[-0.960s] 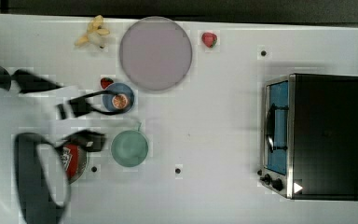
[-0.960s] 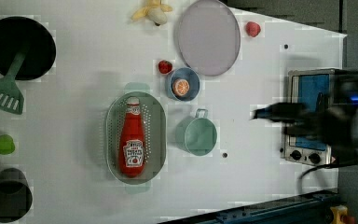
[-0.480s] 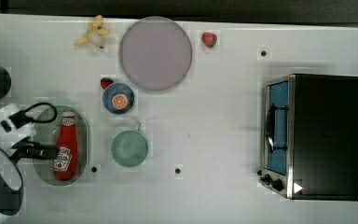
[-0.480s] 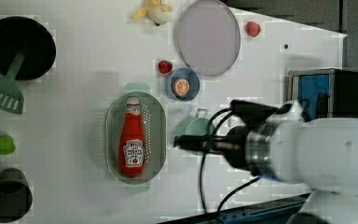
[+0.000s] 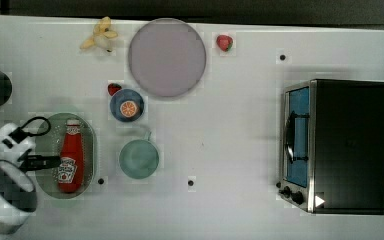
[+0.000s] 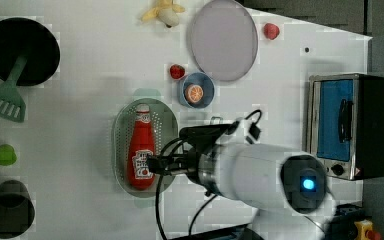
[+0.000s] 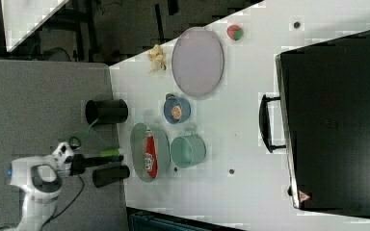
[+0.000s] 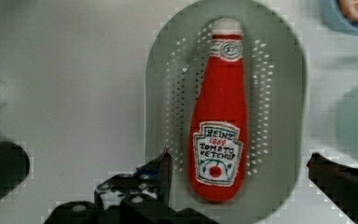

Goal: Pick ketchup from strainer and place it on the table

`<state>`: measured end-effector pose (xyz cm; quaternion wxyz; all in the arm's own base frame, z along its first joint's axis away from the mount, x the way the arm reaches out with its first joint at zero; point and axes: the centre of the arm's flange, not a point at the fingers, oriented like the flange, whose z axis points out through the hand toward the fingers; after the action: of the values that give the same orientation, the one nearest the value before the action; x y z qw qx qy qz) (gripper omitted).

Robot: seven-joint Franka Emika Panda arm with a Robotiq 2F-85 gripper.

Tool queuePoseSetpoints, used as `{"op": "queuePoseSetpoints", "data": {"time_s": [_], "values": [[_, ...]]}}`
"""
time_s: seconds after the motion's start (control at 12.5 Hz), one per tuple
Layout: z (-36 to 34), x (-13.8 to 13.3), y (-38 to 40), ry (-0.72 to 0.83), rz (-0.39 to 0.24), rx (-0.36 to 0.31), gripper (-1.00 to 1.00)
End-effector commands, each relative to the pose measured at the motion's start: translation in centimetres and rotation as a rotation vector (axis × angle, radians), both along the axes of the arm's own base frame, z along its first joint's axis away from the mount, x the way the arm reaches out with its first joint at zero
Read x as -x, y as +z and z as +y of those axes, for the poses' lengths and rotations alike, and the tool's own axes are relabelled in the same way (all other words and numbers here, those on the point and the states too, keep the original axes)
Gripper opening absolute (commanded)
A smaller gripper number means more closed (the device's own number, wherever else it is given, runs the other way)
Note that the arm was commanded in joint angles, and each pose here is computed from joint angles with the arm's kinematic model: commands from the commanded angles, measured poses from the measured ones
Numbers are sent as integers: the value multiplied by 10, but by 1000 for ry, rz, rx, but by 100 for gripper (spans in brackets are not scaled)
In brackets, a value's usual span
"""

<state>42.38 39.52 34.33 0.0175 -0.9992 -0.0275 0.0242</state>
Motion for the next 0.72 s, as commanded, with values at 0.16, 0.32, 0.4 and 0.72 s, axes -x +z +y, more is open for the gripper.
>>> {"op": "queuePoseSetpoints", "data": {"time_s": [0.16, 0.32, 0.4, 0.72], "values": [[-13, 4, -63, -76, 21, -19, 100], [-9, 6, -91, -110, 32, -43, 100], [-7, 7, -104, -118, 35, -45, 100], [-4, 12, -149, -122, 12, -38, 100]]}}
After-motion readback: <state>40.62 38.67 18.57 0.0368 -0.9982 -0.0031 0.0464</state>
